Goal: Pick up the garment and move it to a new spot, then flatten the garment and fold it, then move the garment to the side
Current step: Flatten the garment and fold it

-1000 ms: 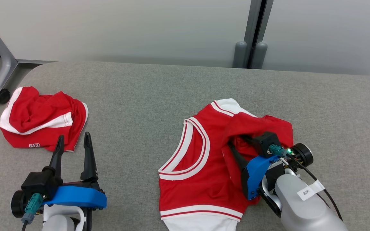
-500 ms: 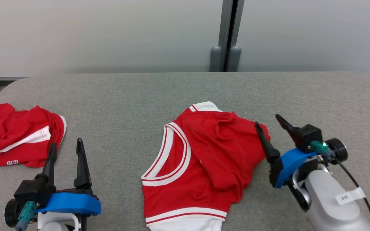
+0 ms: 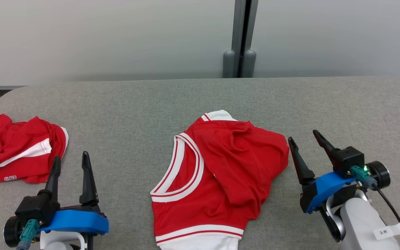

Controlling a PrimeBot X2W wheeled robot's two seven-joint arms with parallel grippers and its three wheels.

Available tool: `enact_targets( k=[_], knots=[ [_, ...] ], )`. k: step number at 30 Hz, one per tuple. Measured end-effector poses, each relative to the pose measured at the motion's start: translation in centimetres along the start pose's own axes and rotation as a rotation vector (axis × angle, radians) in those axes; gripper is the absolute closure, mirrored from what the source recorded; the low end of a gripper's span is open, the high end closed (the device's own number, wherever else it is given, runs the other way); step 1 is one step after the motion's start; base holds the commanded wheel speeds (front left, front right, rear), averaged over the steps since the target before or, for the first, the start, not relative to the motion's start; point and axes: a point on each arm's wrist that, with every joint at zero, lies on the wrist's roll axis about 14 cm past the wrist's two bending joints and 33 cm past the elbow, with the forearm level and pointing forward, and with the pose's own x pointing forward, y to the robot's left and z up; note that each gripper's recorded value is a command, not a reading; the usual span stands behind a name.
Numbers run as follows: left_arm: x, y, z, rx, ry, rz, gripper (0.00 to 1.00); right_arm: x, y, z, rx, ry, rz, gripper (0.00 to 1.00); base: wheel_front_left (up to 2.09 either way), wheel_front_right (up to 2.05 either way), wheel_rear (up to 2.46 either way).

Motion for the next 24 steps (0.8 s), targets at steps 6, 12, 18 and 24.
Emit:
enact_targets(
  k=[6, 12, 18, 24],
  knots=[
    [-0.2, 0.5, -0.1, 0.001, 0.004, 0.013, 0.00, 1.3, 3.9, 0.5, -0.006, 0.007, 0.104, 0.00, 0.00, 0.00, 0.00],
    [-0.5, 1.3, 0.0, 0.005, 0.003, 0.035, 0.00, 3.0, 7.3, 0.1, 0.001, 0.050, 0.196, 0.00, 0.00, 0.00, 0.00],
    [-0.9, 2.3, -0.1, 0.007, 0.010, 0.064, 0.00, 4.8, 8.8, -1.1, -0.006, 0.099, 0.235, 0.00, 0.00, 0.00, 0.00],
    [-1.0, 3.2, -0.2, 0.006, 0.013, 0.092, 0.00, 6.4, 8.7, -2.7, -0.016, 0.161, 0.233, 0.00, 0.00, 0.00, 0.00]
  ],
)
